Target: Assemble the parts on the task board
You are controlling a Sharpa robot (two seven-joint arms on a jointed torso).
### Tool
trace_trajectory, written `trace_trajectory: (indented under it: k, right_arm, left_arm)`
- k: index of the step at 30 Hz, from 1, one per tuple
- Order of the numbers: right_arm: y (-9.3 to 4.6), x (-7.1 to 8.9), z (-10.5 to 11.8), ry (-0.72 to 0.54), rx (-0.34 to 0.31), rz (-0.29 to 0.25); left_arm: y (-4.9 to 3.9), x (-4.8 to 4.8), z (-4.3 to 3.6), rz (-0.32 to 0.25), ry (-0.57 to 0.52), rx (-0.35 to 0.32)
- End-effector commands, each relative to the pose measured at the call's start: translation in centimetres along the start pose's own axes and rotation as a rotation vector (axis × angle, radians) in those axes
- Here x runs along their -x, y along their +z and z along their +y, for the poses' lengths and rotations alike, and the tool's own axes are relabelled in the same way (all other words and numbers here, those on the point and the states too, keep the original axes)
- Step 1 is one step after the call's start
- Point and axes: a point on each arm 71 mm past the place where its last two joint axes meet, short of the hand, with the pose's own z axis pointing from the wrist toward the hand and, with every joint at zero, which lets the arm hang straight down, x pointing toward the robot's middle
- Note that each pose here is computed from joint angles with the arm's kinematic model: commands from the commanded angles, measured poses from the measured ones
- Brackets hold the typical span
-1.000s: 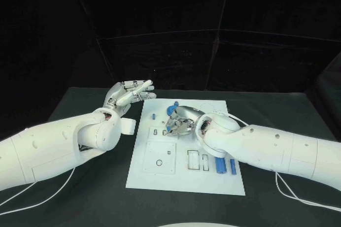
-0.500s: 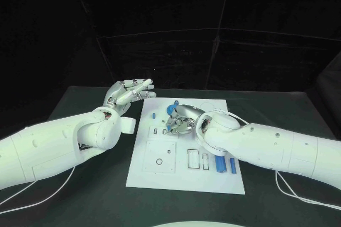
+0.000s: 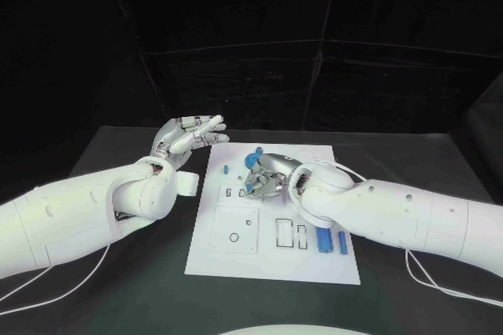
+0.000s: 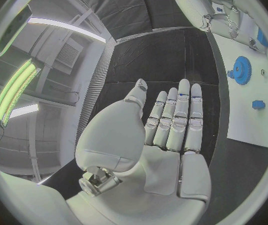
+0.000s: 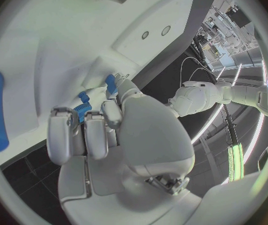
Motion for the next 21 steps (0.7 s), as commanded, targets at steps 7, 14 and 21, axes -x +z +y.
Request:
trace_trajectory:
  k: [7, 14, 21]
  right_arm:
    - [-0.16, -0.90, -0.67, -0.038, -0.046, 0.065]
    - [-0.18, -0.93, -0.57, -0.041, -0.046, 0.065]
    - [-0.21, -0.95, -0.40, -0.043, -0.042, 0.063]
  left_arm:
    - [0.07, -0.16, -0.13, 0.012, -0.008, -0.008]
    - [0.07, -0.16, -0.13, 0.013, -0.008, -0.008]
    - [0.08, -0.18, -0.13, 0.014, -0.009, -0.008]
